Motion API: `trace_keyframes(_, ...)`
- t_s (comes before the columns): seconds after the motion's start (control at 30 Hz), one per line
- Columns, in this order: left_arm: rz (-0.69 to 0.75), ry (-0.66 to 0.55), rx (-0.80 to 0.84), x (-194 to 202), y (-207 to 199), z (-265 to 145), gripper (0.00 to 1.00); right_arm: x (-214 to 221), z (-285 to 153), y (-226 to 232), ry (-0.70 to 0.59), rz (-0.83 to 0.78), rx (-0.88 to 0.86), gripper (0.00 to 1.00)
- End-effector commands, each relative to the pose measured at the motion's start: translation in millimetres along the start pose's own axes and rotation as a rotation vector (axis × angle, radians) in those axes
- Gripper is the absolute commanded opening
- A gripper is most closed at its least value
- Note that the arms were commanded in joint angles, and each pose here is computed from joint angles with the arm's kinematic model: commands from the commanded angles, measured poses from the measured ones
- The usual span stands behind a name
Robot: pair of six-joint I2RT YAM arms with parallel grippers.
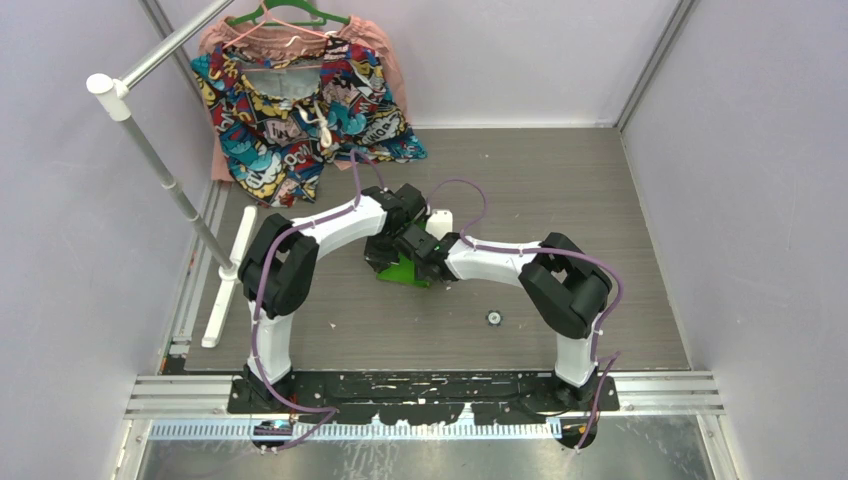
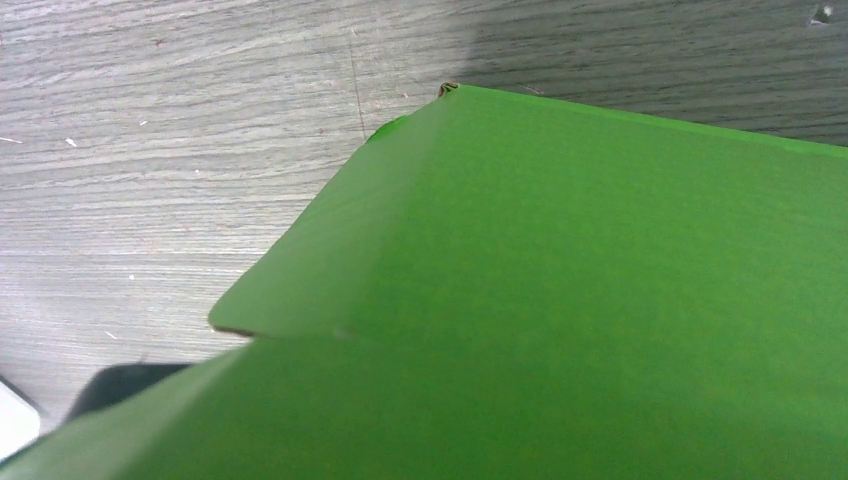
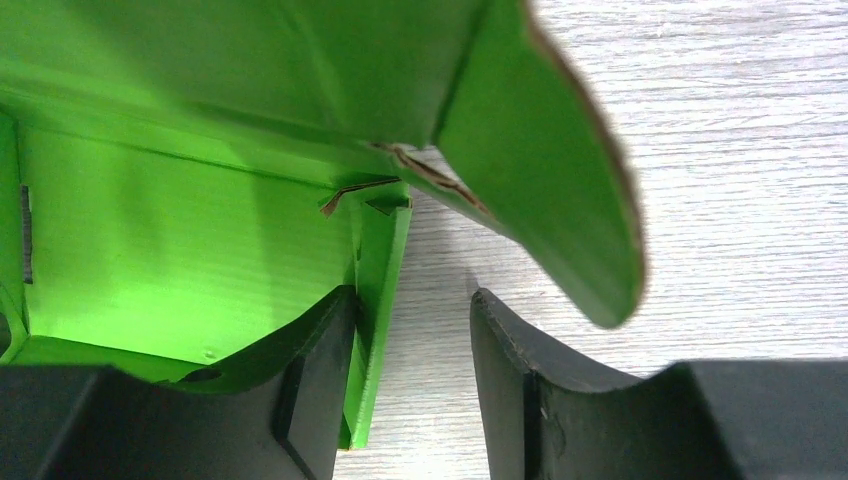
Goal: Fold the paper box
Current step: Fold the paper box at the center of the board.
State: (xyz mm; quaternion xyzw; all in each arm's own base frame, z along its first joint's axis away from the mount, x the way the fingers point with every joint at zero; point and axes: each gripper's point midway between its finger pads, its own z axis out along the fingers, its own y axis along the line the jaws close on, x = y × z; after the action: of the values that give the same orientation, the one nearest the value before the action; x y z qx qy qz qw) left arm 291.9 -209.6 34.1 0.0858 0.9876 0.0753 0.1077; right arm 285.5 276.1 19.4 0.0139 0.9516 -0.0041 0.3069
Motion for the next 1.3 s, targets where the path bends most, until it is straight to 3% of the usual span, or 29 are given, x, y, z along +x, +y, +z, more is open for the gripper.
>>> trace_keyframes(0.0,-0.003,-0.015,0.012,3.2,-7.0,-2.1,0.01,13.3,-7.1,-3.9,0.044,-0.092,0.02,0.51)
trace_keyframes(0.53,-0.002,-0.014,0.017,5.1,-8.0,-2.2,0.0,-10.3,-1.6,-2.0,-0.035,-0.046,0.071,0.47)
trace_keyframes(0.9,0.003,-0.014,0.02,5.1,-9.7,-1.7,0.0,-24.3,3.8,-3.4,-0.085,-0.019,0.078,0.57)
trace_keyframes(1.13,0.005,-0.013,0.023,6.0,-9.8,-1.4,0.0,-30.2,11.1,-0.7,-0.109,0.013,0.07,0.47)
trace_keyframes(1.2,0.004,-0.011,0.024,6.4,-10.0,-0.6,0.0,-33.0,12.3,3.6,-0.126,0.032,0.047,0.54)
trace_keyframes(1.27,0.006,-0.01,0.027,6.8,-11.0,-0.2,0.0,-33.6,14.2,4.0,-0.138,0.04,0.044,0.53)
